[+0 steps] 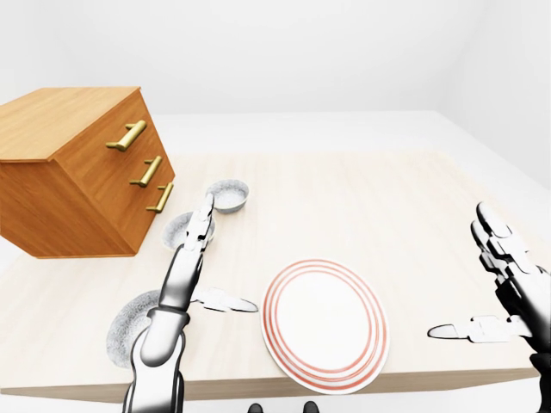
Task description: Put the bowl in the middle on the plate.
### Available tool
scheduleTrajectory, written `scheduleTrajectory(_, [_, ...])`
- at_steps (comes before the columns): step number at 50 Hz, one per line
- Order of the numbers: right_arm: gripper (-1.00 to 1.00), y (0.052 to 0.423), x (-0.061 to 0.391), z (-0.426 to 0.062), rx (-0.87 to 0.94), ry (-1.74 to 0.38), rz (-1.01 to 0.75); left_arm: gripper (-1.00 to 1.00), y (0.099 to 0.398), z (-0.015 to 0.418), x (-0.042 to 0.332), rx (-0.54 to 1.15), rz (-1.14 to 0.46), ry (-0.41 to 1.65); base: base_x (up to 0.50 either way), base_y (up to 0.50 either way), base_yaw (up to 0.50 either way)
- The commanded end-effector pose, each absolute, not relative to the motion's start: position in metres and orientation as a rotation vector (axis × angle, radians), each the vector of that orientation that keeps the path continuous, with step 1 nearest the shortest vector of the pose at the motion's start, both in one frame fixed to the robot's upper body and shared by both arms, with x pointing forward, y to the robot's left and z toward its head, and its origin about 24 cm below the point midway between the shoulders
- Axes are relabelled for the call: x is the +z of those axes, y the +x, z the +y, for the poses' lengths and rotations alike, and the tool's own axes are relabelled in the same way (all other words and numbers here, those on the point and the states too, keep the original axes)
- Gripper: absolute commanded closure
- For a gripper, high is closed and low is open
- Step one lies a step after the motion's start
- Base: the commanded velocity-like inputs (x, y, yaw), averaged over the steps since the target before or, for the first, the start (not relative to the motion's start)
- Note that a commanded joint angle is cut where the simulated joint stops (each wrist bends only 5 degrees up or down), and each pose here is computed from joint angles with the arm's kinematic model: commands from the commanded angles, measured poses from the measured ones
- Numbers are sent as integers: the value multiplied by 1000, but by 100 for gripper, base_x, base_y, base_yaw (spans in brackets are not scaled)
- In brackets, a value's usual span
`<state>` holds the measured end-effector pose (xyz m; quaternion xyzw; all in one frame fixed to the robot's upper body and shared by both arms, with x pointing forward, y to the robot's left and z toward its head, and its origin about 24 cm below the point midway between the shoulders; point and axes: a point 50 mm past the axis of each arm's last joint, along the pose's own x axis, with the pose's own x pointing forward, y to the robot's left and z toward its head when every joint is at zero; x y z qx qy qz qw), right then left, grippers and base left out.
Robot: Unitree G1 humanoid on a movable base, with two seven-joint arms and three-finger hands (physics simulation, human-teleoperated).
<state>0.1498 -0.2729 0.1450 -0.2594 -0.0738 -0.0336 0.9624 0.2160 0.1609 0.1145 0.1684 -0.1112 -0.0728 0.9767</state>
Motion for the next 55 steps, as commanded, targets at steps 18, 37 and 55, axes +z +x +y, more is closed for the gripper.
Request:
scheduleTrajectory(18, [-100, 149, 141, -274, -77, -505, -138, -100, 221, 167, 111, -116, -200, 380, 0, 0, 0])
scheduleTrajectory(37, [-100, 149, 139, -273, -64, -501, -132, -100, 233, 174, 114, -39, -194, 550, 0, 0, 0])
scheduleTrajectory(55, [-100, 145, 148, -270, -73, -527, -163, -100, 248, 178, 129, -12, -219, 764, 0, 0, 0])
